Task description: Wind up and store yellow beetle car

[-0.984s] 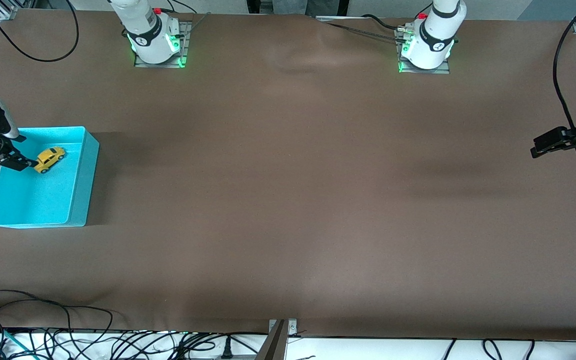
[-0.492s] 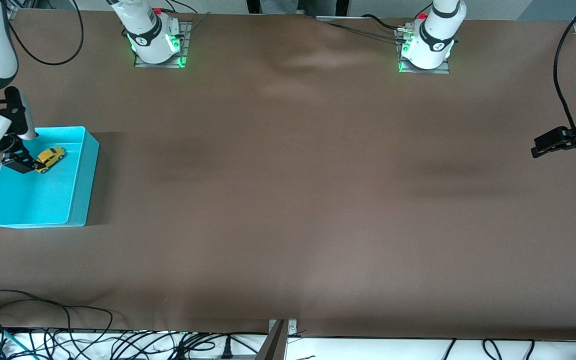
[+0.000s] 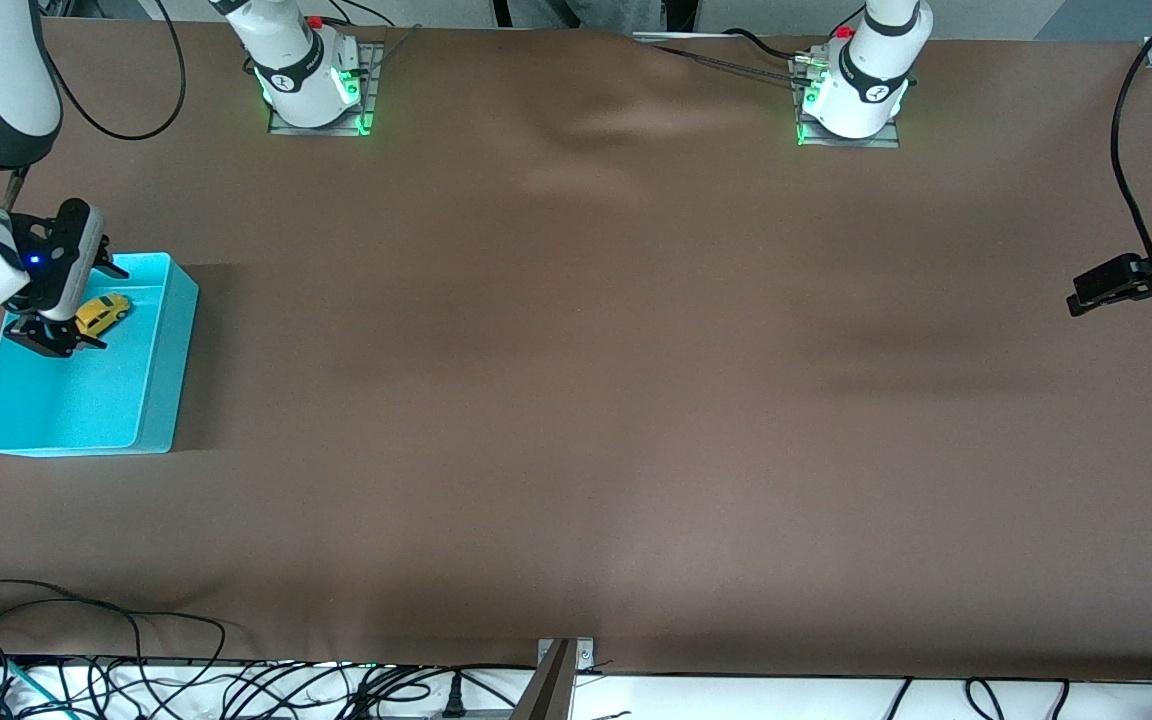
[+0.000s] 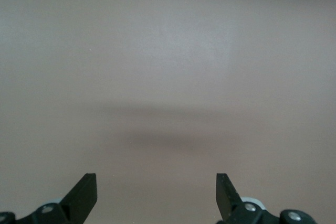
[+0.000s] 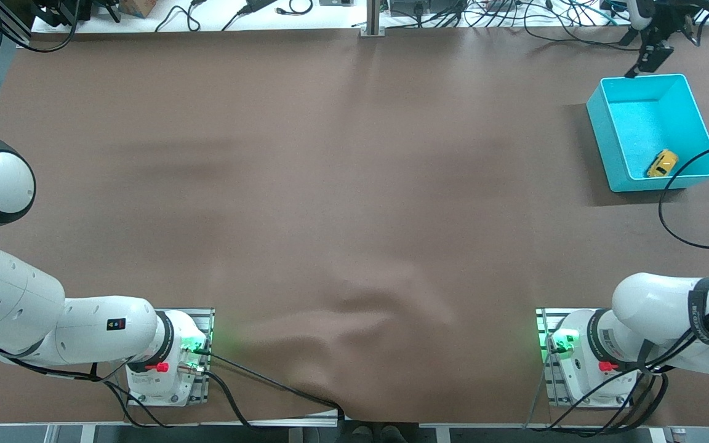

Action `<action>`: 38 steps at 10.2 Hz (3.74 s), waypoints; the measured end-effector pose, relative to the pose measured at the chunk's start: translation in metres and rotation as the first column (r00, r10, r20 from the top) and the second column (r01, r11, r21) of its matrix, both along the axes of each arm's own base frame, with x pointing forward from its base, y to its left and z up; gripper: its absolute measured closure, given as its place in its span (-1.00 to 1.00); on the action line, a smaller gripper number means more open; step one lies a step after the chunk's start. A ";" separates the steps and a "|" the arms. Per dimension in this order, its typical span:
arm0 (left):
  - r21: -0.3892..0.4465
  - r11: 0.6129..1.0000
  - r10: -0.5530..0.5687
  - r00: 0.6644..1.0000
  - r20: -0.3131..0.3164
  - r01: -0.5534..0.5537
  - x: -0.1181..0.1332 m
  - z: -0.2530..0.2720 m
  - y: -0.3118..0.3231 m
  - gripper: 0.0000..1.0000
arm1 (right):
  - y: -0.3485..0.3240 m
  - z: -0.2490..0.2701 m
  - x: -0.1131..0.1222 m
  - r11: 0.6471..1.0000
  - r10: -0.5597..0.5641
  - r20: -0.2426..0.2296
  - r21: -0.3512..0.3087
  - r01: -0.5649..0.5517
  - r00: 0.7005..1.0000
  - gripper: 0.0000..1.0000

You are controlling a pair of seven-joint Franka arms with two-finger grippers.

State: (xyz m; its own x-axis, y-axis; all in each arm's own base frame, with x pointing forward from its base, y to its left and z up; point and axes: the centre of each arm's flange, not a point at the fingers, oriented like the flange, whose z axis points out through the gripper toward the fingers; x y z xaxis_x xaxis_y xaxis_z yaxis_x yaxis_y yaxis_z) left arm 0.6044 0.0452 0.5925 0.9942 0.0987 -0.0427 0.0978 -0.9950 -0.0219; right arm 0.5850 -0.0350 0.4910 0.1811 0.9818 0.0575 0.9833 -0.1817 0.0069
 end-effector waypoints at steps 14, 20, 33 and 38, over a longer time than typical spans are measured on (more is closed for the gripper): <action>0.000 1.000 -0.001 1.000 -0.001 0.001 0.000 0.000 0.000 -1.00 | 0.063 0.094 -0.005 0.354 -0.934 -0.040 0.019 0.935 0.355 -1.00; 0.000 1.000 -0.001 1.000 -0.003 0.001 0.000 -0.001 0.000 -1.00 | 0.065 0.109 -0.018 0.278 -0.960 -0.057 -0.034 0.960 0.276 -1.00; -0.009 0.999 -0.044 0.997 -0.056 0.044 -0.002 -0.024 -0.005 -1.00 | 0.065 0.108 -0.025 0.277 -0.960 -0.065 -0.079 0.958 0.272 -1.00; -0.042 0.998 -0.052 0.997 -0.057 0.049 -0.002 -0.027 -0.002 -1.00 | 0.066 0.103 -0.023 0.280 -0.959 -0.055 -0.090 0.956 0.276 -1.00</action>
